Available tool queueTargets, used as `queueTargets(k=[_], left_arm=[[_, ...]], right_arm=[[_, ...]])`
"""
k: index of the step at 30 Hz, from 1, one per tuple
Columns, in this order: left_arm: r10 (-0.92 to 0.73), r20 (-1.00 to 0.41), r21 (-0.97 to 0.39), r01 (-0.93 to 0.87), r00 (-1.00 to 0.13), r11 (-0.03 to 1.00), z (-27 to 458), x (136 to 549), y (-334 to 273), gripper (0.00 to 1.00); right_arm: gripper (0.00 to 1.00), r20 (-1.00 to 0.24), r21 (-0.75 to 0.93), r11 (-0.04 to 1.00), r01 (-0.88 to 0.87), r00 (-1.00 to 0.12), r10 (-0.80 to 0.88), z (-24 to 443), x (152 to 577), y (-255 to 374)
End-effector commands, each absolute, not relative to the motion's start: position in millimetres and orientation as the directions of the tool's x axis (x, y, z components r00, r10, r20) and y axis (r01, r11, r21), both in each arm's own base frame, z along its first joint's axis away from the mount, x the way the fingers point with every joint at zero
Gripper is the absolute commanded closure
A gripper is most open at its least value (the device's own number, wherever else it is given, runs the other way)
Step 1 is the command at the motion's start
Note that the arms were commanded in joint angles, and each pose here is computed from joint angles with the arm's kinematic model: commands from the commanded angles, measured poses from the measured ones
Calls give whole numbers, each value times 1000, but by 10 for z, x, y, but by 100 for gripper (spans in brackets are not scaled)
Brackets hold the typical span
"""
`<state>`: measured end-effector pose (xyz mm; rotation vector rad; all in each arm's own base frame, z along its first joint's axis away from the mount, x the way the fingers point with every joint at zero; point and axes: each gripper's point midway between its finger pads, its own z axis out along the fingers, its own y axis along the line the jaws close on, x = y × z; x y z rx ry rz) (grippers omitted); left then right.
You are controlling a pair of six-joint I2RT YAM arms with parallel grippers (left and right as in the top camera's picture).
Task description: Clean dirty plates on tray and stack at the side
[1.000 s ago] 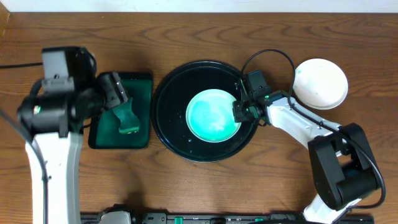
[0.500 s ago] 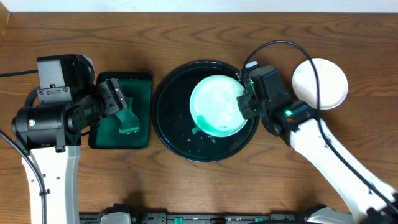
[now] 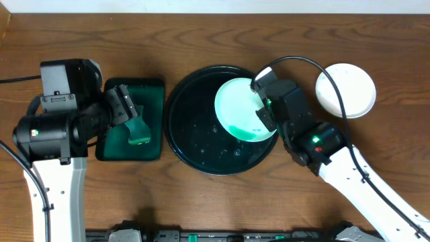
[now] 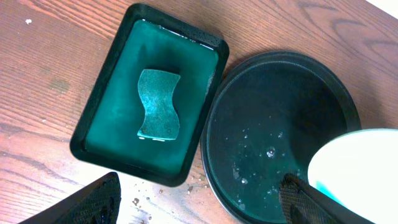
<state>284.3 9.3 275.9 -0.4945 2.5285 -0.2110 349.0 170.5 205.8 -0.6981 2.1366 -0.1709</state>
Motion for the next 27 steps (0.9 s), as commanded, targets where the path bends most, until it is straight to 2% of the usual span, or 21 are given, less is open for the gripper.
queueTargets(k=[1, 4, 7, 11, 14, 16, 18, 21, 27], left_arm=[[-374, -487, -234, -295, -789, 926, 2736, 2831, 103, 18], [-375, -479, -232, -297, -794, 926, 2725, 2813, 101, 18], [-374, -487, -234, -295, -789, 926, 2736, 2834, 103, 18], [-374, -487, -234, -295, -789, 926, 2736, 2834, 103, 18], [-374, -487, -234, -295, -789, 926, 2736, 2833, 103, 18], [-374, -487, -234, -295, -789, 926, 2736, 2834, 103, 18], [-374, -487, -234, -295, -789, 926, 2736, 2834, 103, 18], [-374, -487, -234, -295, -789, 926, 2737, 2832, 103, 18], [-375, -487, -234, -295, -789, 926, 2737, 2833, 103, 18]], right_arm=[[99, -754, -260, 899, -352, -508, -417, 2125, 3492, 1738], [99, -773, -73, 963, -260, -595, -220, 2036, 3498, 1743], [99, -737, 11, 991, -131, -671, -81, 1824, 3560, 1635], [99, -709, -32, 988, -151, -694, -129, 1589, 3653, 1672], [99, -658, 111, 993, 46, -746, 108, 1374, 3657, 1640], [99, -582, 189, 958, 218, -761, 288, 1181, 3599, 1563], [99, -516, 211, 921, 327, -764, 389, 978, 3553, 1523], [99, -476, 182, 922, 341, -790, 386, 712, 3570, 1542], [99, -408, 140, 956, 257, -865, 292, 246, 3587, 1675]])
